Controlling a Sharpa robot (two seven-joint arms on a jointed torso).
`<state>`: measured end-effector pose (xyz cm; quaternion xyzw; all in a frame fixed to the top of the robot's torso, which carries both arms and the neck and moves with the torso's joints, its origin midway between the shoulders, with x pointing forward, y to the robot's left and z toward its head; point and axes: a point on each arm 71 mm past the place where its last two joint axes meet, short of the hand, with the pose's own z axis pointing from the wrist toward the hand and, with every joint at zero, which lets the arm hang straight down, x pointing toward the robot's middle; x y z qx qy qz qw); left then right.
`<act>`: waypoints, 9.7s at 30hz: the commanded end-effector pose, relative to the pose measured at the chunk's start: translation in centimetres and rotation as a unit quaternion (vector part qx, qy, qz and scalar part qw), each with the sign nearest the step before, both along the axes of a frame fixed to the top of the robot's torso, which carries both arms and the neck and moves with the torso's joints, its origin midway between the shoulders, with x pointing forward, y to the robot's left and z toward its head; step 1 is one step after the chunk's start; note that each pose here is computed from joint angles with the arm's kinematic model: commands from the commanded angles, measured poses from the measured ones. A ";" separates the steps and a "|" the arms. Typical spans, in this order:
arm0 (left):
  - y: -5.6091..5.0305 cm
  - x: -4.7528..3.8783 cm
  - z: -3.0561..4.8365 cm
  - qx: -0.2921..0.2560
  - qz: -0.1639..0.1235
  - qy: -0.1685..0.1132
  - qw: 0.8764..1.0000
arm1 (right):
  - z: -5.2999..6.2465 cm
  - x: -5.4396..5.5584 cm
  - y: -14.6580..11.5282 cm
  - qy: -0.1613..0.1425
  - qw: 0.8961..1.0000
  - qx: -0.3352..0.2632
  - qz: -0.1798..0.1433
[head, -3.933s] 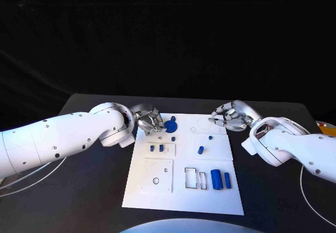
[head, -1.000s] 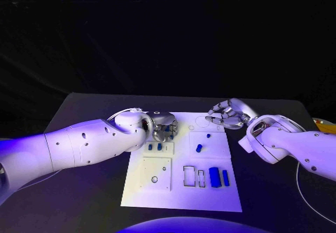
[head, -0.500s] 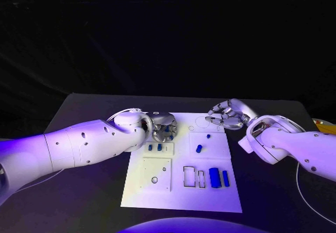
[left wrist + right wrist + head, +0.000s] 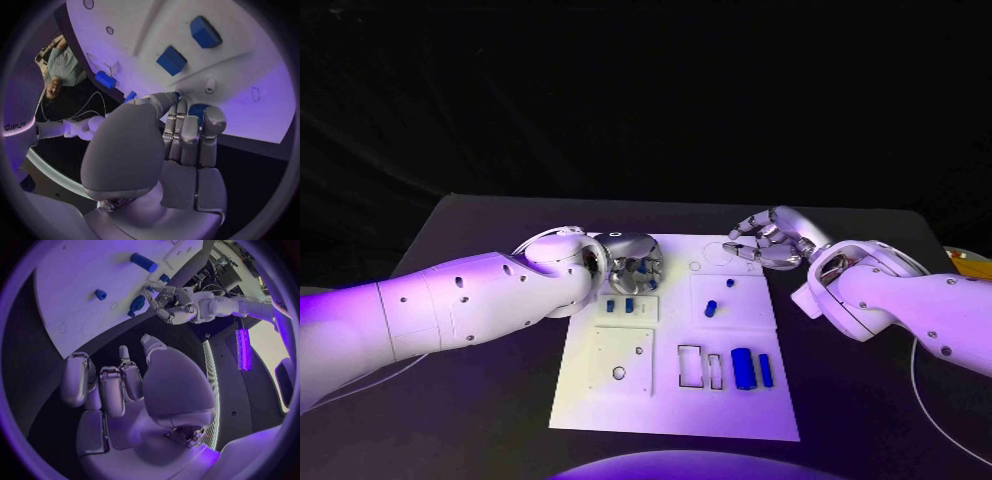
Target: Assemble the parts on the task board
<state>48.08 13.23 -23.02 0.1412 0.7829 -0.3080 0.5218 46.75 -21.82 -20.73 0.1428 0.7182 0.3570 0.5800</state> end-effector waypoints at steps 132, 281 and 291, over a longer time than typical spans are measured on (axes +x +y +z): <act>12.3 0.29 3.43 -0.542 0.223 0.215 0.781 | -1.6 -1.3 2.1 -0.095 0.932 -0.307 0.166; 9.9 -0.37 3.31 -0.577 0.236 0.272 0.733 | -6.3 -11.0 16.3 -0.110 0.937 -0.174 0.283; 10.0 -0.36 3.28 -0.576 0.236 0.273 0.733 | -6.8 -11.1 16.5 -0.101 0.931 -0.190 0.295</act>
